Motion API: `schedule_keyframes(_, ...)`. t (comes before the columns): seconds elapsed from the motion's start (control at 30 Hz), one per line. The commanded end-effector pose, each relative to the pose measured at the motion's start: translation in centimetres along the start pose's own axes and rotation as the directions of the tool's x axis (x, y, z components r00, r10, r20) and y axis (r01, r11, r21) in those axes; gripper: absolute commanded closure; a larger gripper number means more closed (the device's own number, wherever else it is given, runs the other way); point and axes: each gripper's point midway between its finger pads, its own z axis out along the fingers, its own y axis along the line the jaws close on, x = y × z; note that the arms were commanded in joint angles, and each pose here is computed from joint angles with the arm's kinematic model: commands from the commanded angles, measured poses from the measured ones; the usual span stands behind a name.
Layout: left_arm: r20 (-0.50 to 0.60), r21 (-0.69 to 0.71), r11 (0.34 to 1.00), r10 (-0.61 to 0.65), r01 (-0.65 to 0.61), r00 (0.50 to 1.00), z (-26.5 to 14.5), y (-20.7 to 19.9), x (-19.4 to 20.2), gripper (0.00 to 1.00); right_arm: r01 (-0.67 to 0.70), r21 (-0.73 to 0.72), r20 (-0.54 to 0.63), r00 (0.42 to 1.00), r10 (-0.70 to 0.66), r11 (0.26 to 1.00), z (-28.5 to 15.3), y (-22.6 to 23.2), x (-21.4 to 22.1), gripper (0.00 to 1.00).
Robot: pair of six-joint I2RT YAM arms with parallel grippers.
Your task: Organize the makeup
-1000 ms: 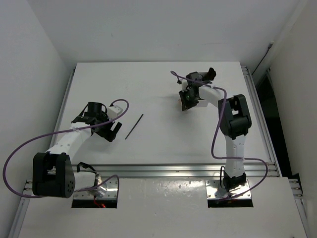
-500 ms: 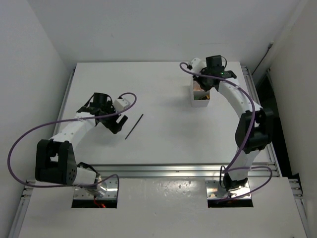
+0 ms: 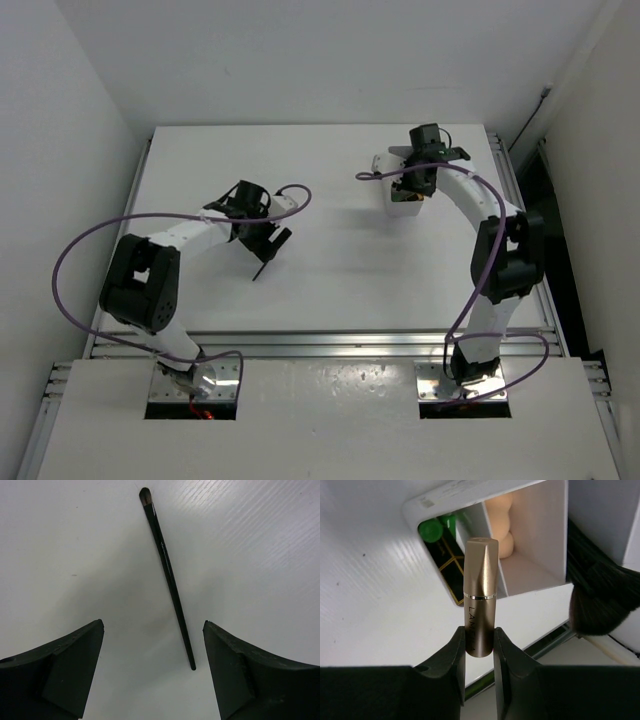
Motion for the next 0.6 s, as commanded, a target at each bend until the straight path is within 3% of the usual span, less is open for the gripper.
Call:
schedule_keyframes(0.0,0.033,-0.051,0.997,-0.05,0.052,0.998,0.3,0.3,-1.9,0.14,0.104,-0.048,-0.047,0.993,-0.106,0.993,-0.3,0.8,0.5,1.0)
schedule_keyframes(0.33,-0.012,-0.051,0.997,-0.052,0.051,0.999,1.8,-1.2,-1.0,0.14,0.127,-0.107,-0.093,0.986,-0.137,0.986,0.5,2.7,0.9,1.0)
schedule_keyframes(0.57,-0.051,-0.073,0.995,-0.065,0.061,0.997,3.0,-1.0,0.2,0.2,0.105,-0.087,-0.096,0.989,-0.114,0.991,1.4,2.1,0.2,1.0)
